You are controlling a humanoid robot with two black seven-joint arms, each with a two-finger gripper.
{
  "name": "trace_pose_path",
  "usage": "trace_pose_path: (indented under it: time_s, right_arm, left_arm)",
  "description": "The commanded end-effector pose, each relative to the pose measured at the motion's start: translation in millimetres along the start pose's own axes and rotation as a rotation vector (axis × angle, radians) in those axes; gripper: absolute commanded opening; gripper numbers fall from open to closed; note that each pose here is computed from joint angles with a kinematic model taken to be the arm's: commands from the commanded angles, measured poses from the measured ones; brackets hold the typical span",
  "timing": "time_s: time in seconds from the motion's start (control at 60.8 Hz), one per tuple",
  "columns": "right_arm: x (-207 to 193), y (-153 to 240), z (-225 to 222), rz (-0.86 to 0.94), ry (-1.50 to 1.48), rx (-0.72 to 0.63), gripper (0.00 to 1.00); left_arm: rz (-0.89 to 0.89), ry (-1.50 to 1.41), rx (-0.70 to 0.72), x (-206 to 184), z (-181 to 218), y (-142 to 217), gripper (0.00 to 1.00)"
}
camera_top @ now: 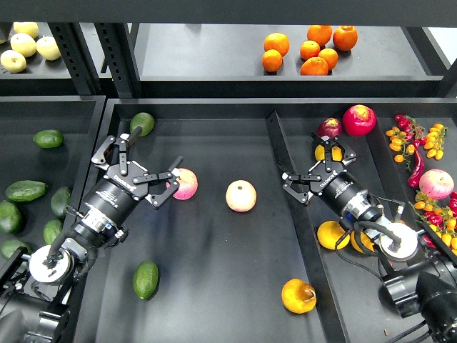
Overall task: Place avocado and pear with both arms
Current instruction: 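Move the left gripper toward the dark green avocado near the robot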
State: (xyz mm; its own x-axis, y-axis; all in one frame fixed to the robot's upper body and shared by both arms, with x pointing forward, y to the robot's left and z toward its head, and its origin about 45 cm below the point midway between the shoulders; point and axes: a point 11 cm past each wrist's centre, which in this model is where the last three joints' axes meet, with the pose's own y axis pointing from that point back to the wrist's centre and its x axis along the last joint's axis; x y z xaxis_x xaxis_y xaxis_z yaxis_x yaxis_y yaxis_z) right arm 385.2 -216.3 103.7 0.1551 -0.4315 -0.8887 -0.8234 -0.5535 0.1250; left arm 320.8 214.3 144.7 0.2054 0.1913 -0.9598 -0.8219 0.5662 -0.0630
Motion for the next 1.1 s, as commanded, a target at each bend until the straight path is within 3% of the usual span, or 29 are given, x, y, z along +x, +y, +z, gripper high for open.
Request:
trace_pose_path:
  time_s: [0.0, 0.099, 0.296, 0.674, 1.085]
  right_arm:
    - [1.0, 0.6, 0.6, 0.003, -0.001, -0.001, 1.0]
    - [0.6, 0.4, 0.5, 0.002, -0.001, -0.001, 1.0]
    - [1.1, 0.9, 0.5, 0.003, -0.002, 0.001, 1.0]
    - [1.3, 1.3, 0.1, 0.002, -0.004, 0.003, 1.0]
    - [2.3, 2.2, 1.0, 0.005, -0.005, 0.003, 1.0]
  left_arm:
    - [-0.015, -0.008, 0.114, -4.9, -15.0, -8.2, 1.0]
    - [-0.035, -0.034, 0.159, -12.4, -18.6, -19.5, 0.99]
    - [0.068, -0.279, 0.371, -8.7, 13.4, -6.6, 0.99]
    - [0.193, -0.505, 0.635, -0.7, 27.1, 6.1, 0.99]
    - [0.253, -0.735, 0.959, 17.0, -4.9, 12.5, 0.99]
